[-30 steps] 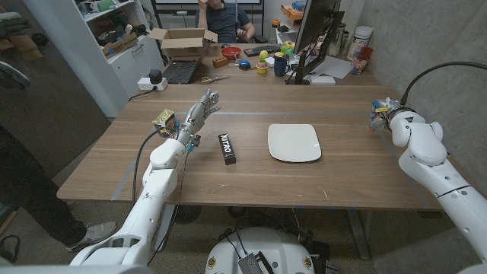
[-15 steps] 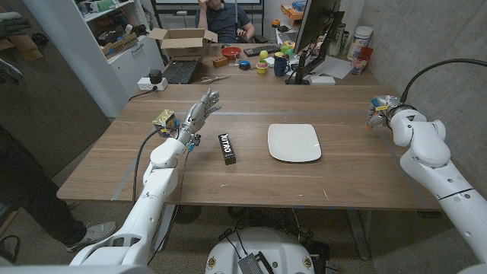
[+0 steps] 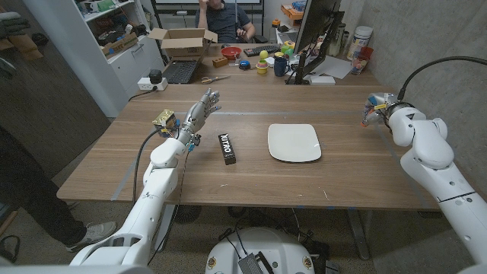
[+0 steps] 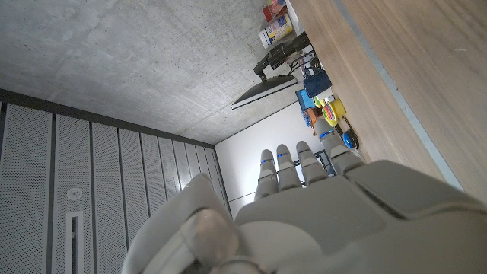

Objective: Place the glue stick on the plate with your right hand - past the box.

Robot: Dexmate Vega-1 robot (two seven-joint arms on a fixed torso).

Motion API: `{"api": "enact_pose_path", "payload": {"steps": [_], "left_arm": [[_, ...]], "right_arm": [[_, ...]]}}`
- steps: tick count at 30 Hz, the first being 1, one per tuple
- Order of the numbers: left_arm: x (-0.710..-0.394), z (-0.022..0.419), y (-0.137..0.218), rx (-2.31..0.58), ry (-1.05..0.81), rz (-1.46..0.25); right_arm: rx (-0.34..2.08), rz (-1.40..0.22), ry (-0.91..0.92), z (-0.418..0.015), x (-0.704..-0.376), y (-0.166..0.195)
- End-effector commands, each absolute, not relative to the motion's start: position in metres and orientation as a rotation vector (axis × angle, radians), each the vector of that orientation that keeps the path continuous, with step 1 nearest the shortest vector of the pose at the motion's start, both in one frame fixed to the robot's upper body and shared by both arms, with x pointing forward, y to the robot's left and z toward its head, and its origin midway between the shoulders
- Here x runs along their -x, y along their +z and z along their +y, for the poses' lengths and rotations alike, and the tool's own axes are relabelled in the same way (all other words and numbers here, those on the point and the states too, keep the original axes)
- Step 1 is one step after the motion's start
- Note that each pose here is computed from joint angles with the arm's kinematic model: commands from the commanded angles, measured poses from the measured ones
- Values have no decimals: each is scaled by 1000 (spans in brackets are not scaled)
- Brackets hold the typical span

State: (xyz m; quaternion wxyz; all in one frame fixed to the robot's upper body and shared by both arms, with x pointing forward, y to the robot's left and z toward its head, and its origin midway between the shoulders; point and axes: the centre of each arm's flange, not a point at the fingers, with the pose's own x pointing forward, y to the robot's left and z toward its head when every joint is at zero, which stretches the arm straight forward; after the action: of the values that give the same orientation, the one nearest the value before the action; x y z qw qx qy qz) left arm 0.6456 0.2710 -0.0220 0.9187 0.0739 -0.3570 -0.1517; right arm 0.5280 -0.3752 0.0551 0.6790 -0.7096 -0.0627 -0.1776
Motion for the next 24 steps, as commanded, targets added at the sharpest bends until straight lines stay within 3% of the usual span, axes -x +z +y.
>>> {"api": "enact_pose_path", "payload": {"steps": [1,24], "left_arm": [[-643,272,-23,-157,-307,-730],[-638,273,-25,-155,-316,-735]], "right_arm": [[1626,-196,-365,-357,-519,56],[1699,-280,-318,-322,-506,52]]}}
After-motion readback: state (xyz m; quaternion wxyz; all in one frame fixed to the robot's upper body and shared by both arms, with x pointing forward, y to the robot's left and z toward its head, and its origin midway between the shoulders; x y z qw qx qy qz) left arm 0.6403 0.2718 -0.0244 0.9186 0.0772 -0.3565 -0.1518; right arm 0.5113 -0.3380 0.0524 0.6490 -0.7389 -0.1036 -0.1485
